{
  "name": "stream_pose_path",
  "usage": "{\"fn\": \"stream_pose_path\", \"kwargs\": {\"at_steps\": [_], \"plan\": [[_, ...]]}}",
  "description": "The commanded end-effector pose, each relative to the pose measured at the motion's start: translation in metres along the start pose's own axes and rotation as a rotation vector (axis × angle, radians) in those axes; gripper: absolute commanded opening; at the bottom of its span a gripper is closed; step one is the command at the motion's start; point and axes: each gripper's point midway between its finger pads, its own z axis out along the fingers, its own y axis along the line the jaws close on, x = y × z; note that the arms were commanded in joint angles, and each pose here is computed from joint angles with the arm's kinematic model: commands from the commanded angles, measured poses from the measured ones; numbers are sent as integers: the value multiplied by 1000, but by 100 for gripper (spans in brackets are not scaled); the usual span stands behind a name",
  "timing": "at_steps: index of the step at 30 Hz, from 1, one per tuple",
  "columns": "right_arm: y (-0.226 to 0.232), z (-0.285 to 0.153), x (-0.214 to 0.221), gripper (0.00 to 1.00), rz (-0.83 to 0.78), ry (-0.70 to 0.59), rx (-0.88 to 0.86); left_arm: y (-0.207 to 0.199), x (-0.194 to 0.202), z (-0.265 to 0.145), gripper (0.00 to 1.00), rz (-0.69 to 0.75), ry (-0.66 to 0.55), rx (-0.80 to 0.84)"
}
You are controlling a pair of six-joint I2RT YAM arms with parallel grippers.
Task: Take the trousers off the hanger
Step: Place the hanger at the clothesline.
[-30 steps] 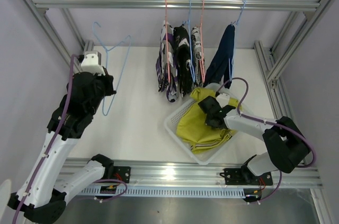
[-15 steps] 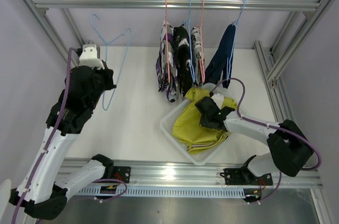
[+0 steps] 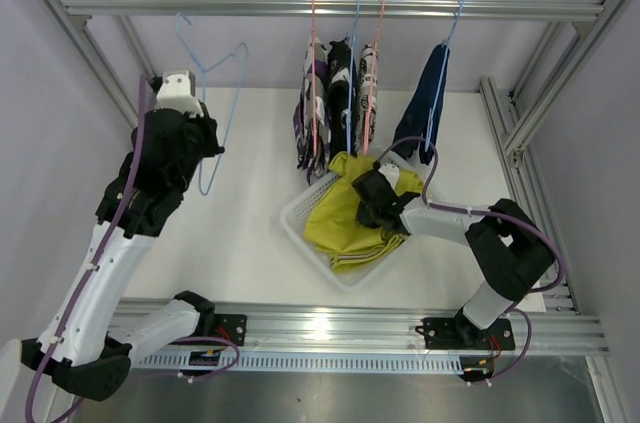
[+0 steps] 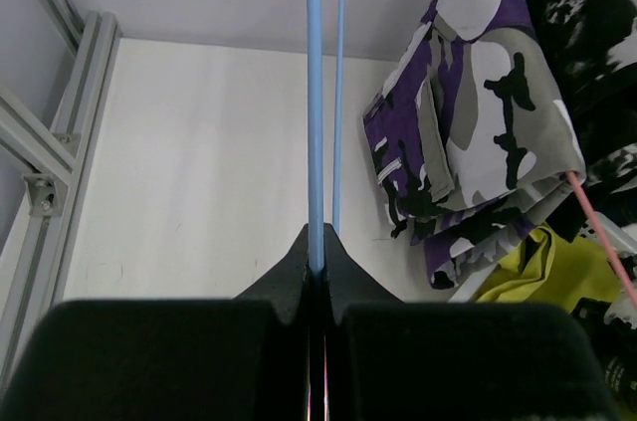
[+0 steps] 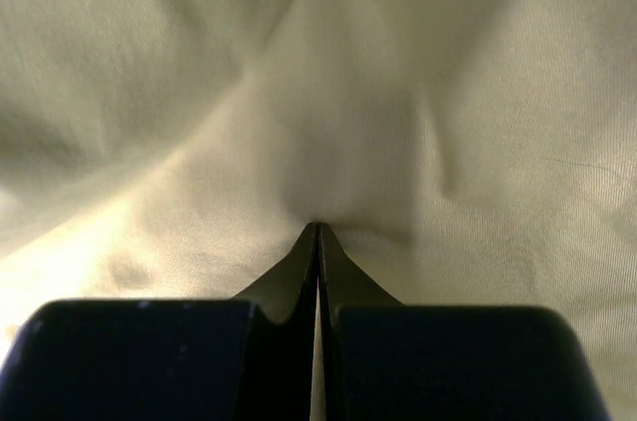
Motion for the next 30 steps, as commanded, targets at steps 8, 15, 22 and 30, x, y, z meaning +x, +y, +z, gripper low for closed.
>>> {"fn": "stream_pose_path", "kwargs": {"at_steps": [8,15,22,30], "plan": [[-28,22,42,0,-109,157,86,-1,-71,-5,1,22,-173,-27],[-20,24,49,0,-107,194,29,-4,-86,23,1,90,-169,-82],[-15,29,55,0,-108,219,-5,-1,-85,65,1,124,-99,-138],[-14,39,63,0,-119,248,-3,22,-80,107,1,99,-53,-161]]}}
